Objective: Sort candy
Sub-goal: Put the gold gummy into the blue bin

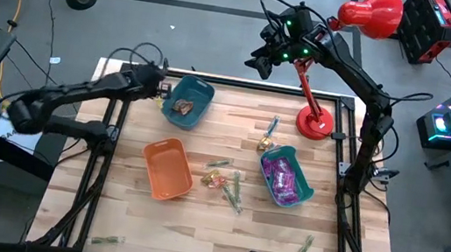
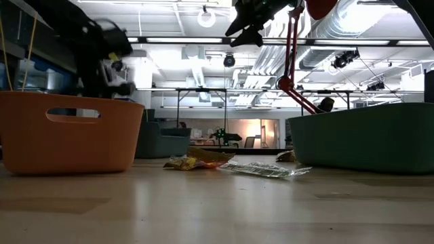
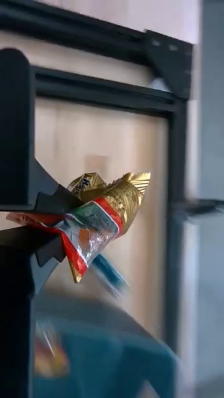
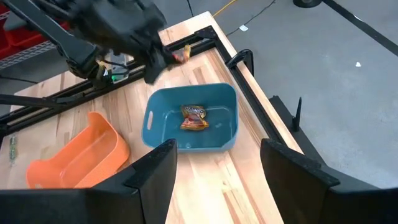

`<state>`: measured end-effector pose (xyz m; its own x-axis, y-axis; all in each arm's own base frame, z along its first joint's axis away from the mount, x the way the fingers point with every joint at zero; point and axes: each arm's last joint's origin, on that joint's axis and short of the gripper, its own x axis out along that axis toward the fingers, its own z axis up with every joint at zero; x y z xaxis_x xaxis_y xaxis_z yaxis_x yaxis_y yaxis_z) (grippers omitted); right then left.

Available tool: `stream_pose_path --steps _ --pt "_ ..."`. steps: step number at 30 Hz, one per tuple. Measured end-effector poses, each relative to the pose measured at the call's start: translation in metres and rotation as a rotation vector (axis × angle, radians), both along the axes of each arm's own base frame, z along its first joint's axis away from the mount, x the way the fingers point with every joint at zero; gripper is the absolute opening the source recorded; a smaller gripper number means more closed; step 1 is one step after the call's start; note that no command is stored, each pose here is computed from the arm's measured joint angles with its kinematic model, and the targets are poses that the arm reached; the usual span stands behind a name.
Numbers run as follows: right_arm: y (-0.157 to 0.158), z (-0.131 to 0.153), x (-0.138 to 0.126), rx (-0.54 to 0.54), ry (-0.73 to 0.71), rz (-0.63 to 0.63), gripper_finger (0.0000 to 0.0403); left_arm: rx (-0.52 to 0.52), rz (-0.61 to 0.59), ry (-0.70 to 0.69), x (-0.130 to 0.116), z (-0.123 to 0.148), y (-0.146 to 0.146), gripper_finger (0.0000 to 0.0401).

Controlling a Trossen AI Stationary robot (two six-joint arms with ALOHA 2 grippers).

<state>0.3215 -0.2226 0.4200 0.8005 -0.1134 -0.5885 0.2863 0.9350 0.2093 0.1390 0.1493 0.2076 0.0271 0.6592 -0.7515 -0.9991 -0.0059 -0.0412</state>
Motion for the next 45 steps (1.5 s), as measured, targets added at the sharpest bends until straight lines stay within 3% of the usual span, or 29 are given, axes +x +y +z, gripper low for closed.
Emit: stream_pose_path --steps 4,9,13,20,27,30,33,36,42,45 --pt "0.000 0.000 0.000 0.000 0.000 0.000 0.0224 0.119 -0.061 -0.200 0.002 0.026 -0.005 0.0005" --pt "0.000 0.000 0.000 0.002 0.000 -0.001 0.0224 0.105 -0.344 -0.434 0.024 0.040 -0.014 0.0013" --pt "0.000 0.000 0.000 0.002 -0.001 -0.001 0.0224 0.099 -0.474 -0.412 0.047 0.033 -0.025 0.0028" --pt "0.000 0.000 0.000 0.015 -0.001 -0.011 0.0224 0.072 -0.544 -0.375 0.072 0.018 -0.026 0.0098" --pt "0.002 -0.004 -0.003 0.046 0.040 0.005 0.0224 0.203 -0.694 -0.397 0.090 0.064 -0.021 0.0187" --pt "0.008 -0.008 -0.005 0.107 0.061 0.089 0.0224 0.226 -0.822 -0.433 0.096 0.088 -0.025 0.0211" --pt "0.030 -0.012 -0.002 0.220 0.072 0.286 0.0224 0.238 -0.965 -0.457 0.099 0.110 -0.036 0.0221" --pt "0.064 -0.025 0.011 0.255 0.148 0.426 0.0224 0.225 -1.064 -0.426 0.098 0.120 -0.051 0.0222" --pt "0.134 -0.077 0.044 0.188 0.338 0.554 0.0224 0.128 -1.127 -0.420 0.087 0.123 -0.079 0.0217" --pt "0.162 -0.113 0.059 0.199 0.362 0.562 0.0224 0.135 -1.154 -0.448 0.082 0.130 -0.089 0.0216"
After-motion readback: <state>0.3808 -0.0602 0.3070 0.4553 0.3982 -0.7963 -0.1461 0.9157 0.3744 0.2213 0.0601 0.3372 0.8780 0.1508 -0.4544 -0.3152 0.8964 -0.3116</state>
